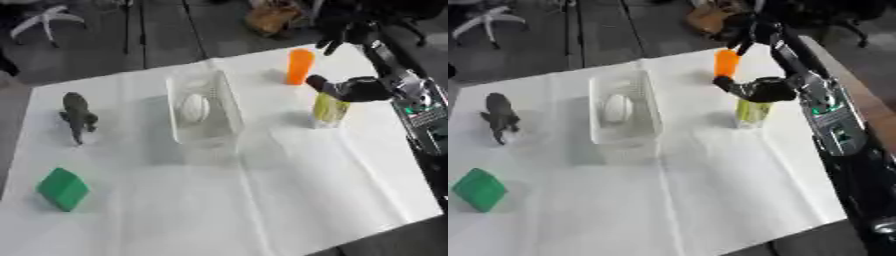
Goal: Pick up objects on the table and place them in the box.
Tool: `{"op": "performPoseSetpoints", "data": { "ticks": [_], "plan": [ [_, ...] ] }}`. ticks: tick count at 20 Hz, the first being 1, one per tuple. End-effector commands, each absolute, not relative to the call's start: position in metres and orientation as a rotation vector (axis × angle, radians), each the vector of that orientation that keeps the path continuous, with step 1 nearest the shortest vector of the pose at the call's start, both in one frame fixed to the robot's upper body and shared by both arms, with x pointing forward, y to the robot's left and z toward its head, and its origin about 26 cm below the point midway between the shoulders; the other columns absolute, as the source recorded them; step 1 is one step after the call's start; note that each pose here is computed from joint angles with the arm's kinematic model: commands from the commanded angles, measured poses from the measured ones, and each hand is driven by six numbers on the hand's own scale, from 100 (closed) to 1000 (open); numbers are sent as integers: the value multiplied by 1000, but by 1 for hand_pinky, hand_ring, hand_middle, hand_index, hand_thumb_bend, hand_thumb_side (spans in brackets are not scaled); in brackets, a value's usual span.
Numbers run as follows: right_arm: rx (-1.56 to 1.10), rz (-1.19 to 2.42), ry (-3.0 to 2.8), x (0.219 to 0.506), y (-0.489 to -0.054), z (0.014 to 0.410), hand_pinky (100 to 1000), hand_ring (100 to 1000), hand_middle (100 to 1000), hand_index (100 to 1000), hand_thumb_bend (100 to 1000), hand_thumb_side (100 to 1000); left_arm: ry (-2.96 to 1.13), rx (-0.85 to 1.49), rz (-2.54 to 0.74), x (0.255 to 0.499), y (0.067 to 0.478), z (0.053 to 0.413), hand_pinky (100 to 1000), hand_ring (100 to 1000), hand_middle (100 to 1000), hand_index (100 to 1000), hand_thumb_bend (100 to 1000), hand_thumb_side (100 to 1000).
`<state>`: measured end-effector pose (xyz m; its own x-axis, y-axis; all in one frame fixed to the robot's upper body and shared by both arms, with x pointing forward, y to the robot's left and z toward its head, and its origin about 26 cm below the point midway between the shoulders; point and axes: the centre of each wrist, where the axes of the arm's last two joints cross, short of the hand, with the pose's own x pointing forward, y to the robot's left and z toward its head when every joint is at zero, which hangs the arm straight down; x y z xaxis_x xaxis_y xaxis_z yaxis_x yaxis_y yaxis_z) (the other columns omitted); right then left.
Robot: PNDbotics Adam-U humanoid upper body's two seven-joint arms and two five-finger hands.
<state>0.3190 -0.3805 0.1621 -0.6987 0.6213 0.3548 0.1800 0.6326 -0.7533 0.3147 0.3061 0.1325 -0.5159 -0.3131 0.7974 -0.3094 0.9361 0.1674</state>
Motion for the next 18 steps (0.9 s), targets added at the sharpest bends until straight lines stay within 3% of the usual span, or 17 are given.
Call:
{"op": "performPoseSetpoints", "data": {
  "ticks": [1,18],
  "plan": [
    [-656,975,-2260,318,-383,174,545,652,842,891,546,264,-2175,452,-9,314,308,141,616,678,635,747,329,977],
    [-740,1034,-2212,321,-402,186,559,665,848,898,590,276,-2170,460,-12,314,310,141,616,678,635,748,330,977]
  ]
}}
